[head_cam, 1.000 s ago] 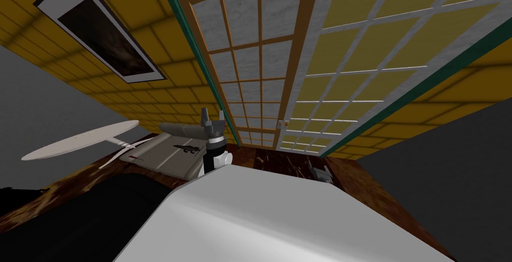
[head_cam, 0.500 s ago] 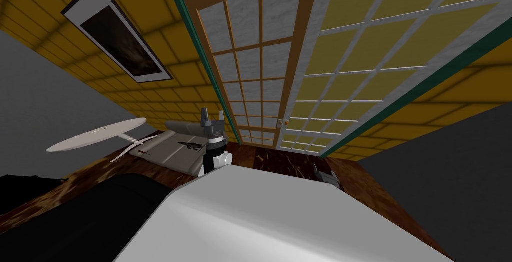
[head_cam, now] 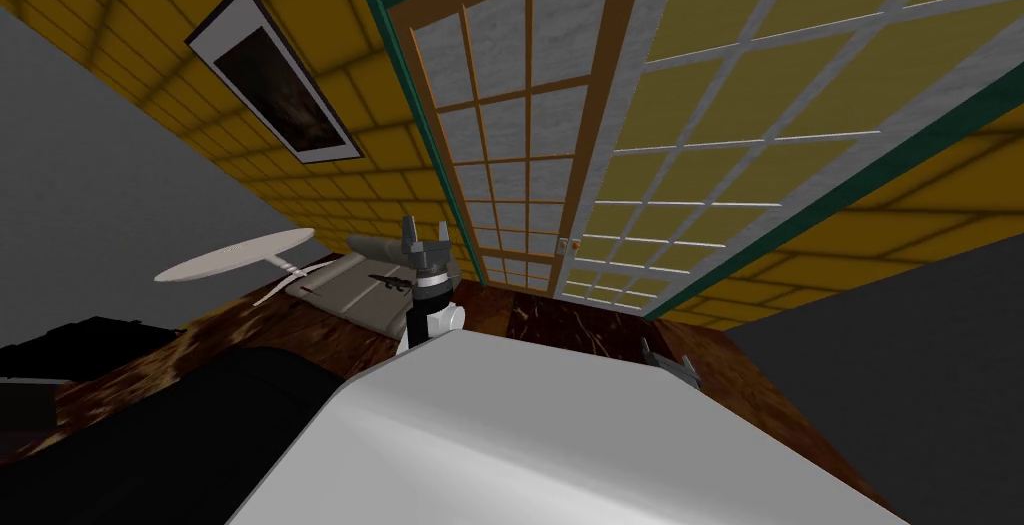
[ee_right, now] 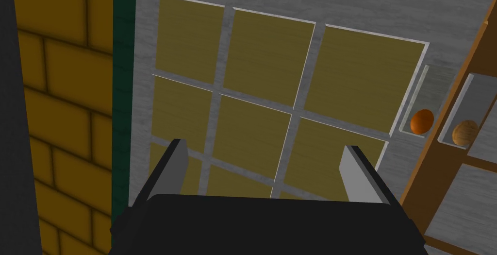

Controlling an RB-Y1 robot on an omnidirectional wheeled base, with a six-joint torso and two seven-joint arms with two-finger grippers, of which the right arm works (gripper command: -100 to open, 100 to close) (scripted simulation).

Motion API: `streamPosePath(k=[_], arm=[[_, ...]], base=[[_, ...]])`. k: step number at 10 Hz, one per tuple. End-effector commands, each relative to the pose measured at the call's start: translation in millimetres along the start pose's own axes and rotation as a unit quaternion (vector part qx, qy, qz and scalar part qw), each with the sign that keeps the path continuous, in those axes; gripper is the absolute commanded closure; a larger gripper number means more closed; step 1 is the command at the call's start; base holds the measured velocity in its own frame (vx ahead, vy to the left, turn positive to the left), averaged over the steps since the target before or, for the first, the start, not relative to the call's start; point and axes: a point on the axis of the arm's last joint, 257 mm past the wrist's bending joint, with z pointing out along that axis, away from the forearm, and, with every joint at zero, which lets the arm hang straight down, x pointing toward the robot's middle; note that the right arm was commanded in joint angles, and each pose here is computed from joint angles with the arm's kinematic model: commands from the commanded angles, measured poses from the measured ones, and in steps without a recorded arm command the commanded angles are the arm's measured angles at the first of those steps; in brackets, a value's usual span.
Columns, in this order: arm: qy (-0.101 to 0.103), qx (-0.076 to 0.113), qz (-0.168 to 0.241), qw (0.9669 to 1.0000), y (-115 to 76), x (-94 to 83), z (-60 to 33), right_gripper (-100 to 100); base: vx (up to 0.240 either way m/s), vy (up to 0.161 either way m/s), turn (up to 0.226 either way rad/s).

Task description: Pull the door open

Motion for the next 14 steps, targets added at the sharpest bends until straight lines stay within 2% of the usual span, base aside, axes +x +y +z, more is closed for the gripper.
streamPosePath(k=[1,2,4,6,10,11,12,13,14], arm=[[0.002,0.022,0.005,0.9998,-14.5,2.2,-2.1,-100],[0.003,0.024,0.005,0.9997,-16.2,2.5,-2.3,-100],[-0.001,0.046,0.017,0.9988,-25.1,0.8,0.8,-100],[-0.010,0.053,0.029,0.9981,-20.2,-6.2,9.8,-100],[-0.034,0.046,0.048,0.9972,5.8,-26.5,31.8,-100],[-0.039,0.043,0.052,0.9970,11.7,-30.9,36.1,-100],[-0.039,0.043,0.052,0.9970,11.7,-30.9,36.1,-100],[-0.051,0.034,0.058,0.9964,27.3,-42.6,46.3,-100],[-0.057,0.029,0.062,0.9960,35.0,-48.6,51.3,-100]], base=[[-0.031,-0.069,0.223],[-0.021,-0.058,0.089],[0.049,-0.062,0.245],[0.133,-0.081,0.241],[0.189,-0.030,0.183],[0.183,-0.040,0.126],[0.126,-0.033,0.034],[0.136,-0.031,0.160],[0.194,-0.042,0.215]])
